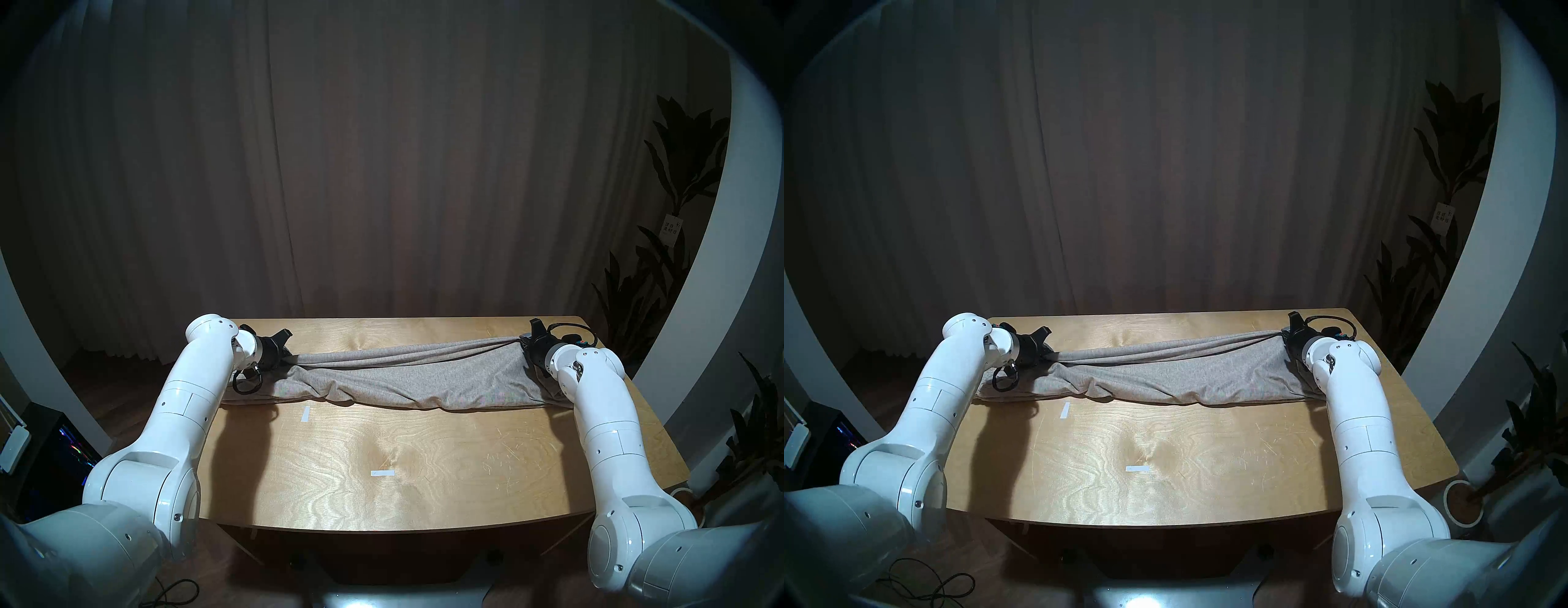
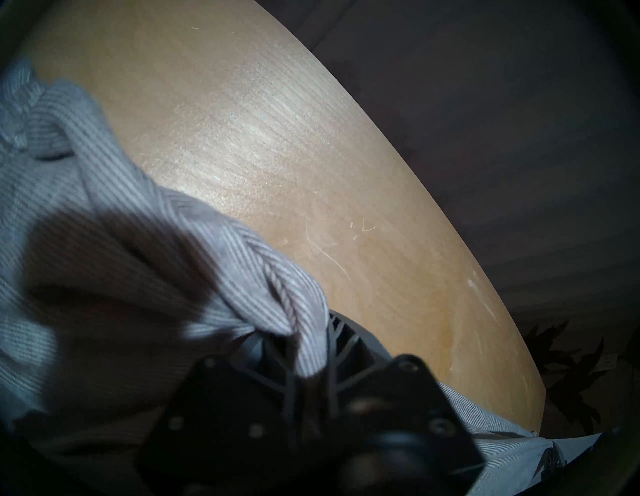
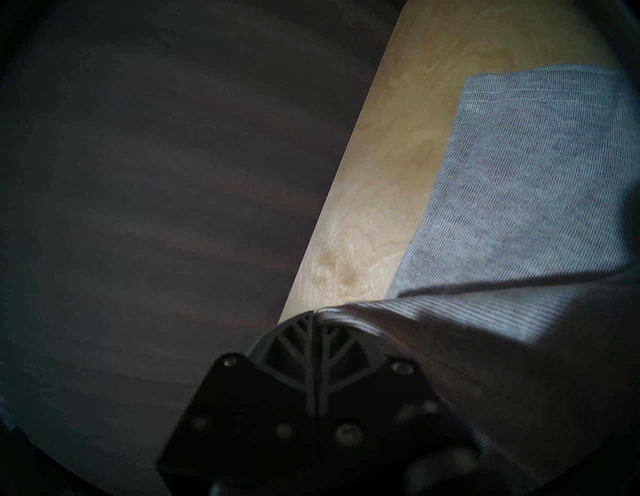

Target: Fold the pants in half lengthwise, then in half again, and set them down flat

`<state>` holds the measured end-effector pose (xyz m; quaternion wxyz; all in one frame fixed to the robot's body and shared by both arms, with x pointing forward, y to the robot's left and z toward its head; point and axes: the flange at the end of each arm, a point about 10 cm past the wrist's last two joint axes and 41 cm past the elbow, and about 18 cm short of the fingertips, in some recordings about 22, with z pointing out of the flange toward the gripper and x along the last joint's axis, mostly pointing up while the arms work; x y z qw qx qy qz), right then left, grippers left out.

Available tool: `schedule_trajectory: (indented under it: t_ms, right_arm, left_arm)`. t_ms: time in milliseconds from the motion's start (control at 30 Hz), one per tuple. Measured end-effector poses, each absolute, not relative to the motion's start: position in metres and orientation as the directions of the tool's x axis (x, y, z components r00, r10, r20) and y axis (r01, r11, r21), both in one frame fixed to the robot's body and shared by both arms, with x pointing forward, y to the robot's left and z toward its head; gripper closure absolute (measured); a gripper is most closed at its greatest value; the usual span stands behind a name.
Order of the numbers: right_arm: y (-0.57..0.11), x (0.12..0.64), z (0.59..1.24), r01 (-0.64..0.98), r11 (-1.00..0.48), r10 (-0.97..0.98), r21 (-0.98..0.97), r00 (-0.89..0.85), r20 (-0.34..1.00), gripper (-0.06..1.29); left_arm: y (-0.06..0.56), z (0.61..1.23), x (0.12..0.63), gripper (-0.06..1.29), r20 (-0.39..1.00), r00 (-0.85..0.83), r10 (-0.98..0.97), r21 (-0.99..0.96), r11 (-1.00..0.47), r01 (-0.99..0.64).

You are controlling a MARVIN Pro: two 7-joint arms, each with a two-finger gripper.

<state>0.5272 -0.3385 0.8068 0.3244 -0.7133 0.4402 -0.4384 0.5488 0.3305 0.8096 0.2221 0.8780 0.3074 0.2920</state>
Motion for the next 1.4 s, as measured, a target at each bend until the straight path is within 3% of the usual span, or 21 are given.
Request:
schedule_trajectory:
  t_ms: [33,300,333,600,633,667,733,833,867,1400]
  right_arm:
    - [-0.338,0.529,0.806,-0.344,-0.412,-0.908,-0.843,0.233,0.349,1.26]
    - [-0.339,0.538,0.801,-0.346,-0.474,-0.878,-0.810,0.259,0.403,1.26]
    - [-0.340,0.539,0.801,-0.346,-0.478,-0.876,-0.807,0.261,0.406,1.26]
    - [-0.343,0.548,0.800,-0.339,-0.548,-0.833,-0.765,0.302,0.463,1.25]
    - [-0.343,0.550,0.801,-0.334,-0.563,-0.823,-0.756,0.311,0.476,1.06]
    - [-0.343,0.551,0.802,-0.330,-0.573,-0.816,-0.750,0.317,0.484,1.01]
    - [-0.345,0.555,0.807,-0.313,-0.603,-0.793,-0.734,0.332,0.510,0.54]
    - [-0.346,0.559,0.813,-0.298,-0.626,-0.774,-0.721,0.348,0.529,0.05]
    - [-0.346,0.560,0.816,-0.290,-0.635,-0.766,-0.715,0.354,0.537,0.00]
    - [-0.370,0.572,0.843,-0.220,-0.754,-0.643,-0.619,0.440,0.627,-0.02]
  left_arm:
    - [0.330,0.810,0.550,0.69,0.377,0.641,0.668,0.569,-0.713,0.409]
    - [0.321,0.817,0.565,0.10,0.392,0.644,0.657,0.580,-0.720,0.381]
    - [0.321,0.818,0.566,0.07,0.393,0.645,0.656,0.579,-0.721,0.380]
    - [0.322,0.816,0.572,0.05,0.403,0.647,0.647,0.575,-0.729,0.371]
    - [0.322,0.816,0.573,0.05,0.405,0.647,0.645,0.574,-0.731,0.369]
    - [0.323,0.815,0.574,0.05,0.407,0.647,0.645,0.574,-0.732,0.368]
    - [0.324,0.815,0.575,0.05,0.411,0.647,0.643,0.575,-0.733,0.364]
    - [0.325,0.815,0.576,0.05,0.414,0.647,0.641,0.576,-0.734,0.360]
    - [0.325,0.814,0.576,0.05,0.415,0.646,0.640,0.576,-0.735,0.358]
    - [0.337,0.810,0.577,0.06,0.439,0.643,0.627,0.592,-0.741,0.318]
